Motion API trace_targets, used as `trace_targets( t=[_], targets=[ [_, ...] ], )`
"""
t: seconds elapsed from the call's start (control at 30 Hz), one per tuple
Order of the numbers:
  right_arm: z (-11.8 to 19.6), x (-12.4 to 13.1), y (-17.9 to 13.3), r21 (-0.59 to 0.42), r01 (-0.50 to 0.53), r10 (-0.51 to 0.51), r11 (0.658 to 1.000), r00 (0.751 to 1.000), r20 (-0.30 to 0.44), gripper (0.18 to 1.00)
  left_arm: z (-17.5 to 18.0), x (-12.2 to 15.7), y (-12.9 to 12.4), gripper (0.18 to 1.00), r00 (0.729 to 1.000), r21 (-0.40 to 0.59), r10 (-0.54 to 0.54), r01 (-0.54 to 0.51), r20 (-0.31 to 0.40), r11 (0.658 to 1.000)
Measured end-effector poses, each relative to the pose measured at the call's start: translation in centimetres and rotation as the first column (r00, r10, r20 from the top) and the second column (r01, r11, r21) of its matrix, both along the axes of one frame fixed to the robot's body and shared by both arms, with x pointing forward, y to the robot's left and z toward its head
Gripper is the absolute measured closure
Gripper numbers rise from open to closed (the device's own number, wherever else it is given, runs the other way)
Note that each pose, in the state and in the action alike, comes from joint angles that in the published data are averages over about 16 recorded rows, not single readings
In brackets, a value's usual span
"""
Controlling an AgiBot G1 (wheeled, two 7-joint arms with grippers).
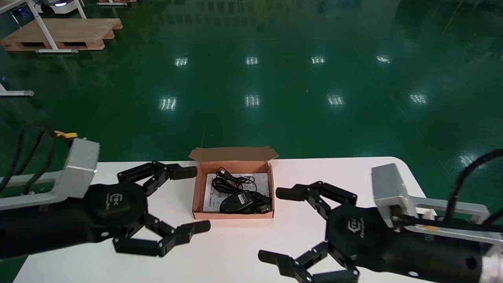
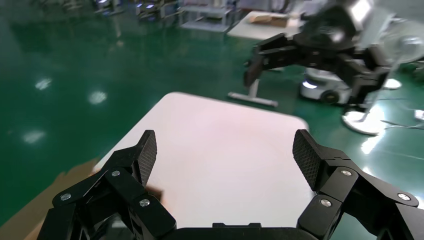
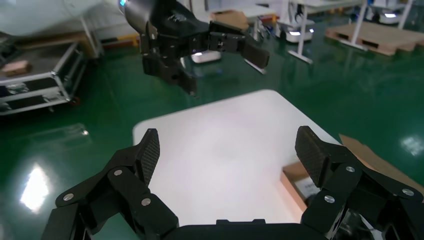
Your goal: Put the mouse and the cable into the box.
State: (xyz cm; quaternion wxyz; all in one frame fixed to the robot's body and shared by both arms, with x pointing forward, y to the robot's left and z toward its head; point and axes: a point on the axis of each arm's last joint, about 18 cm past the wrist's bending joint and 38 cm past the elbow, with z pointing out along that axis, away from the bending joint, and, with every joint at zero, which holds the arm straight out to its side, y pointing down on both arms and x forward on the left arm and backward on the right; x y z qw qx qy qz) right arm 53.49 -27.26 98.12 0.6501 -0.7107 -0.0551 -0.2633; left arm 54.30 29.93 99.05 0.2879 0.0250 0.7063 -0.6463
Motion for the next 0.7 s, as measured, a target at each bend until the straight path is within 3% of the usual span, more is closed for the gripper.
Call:
trace_targets(
  t=[0.37,0.7],
  targets=[
    [1.1,-5.8,-2.9,-0.008,-0.095,0.095,0.995,0.995,0.035,0.178,0.2,-6.8,0.0,0.183,0.984,0.032,-0.176,0.175,0.039,0.984],
    [1.2,-6.9,-3.3,-0.014,-0.112,0.113,0.994,0.993,0.042,0.178,0.2,-7.9,-0.1,0.183,0.978,0.041,-0.204,0.202,0.045,0.979]
  ],
)
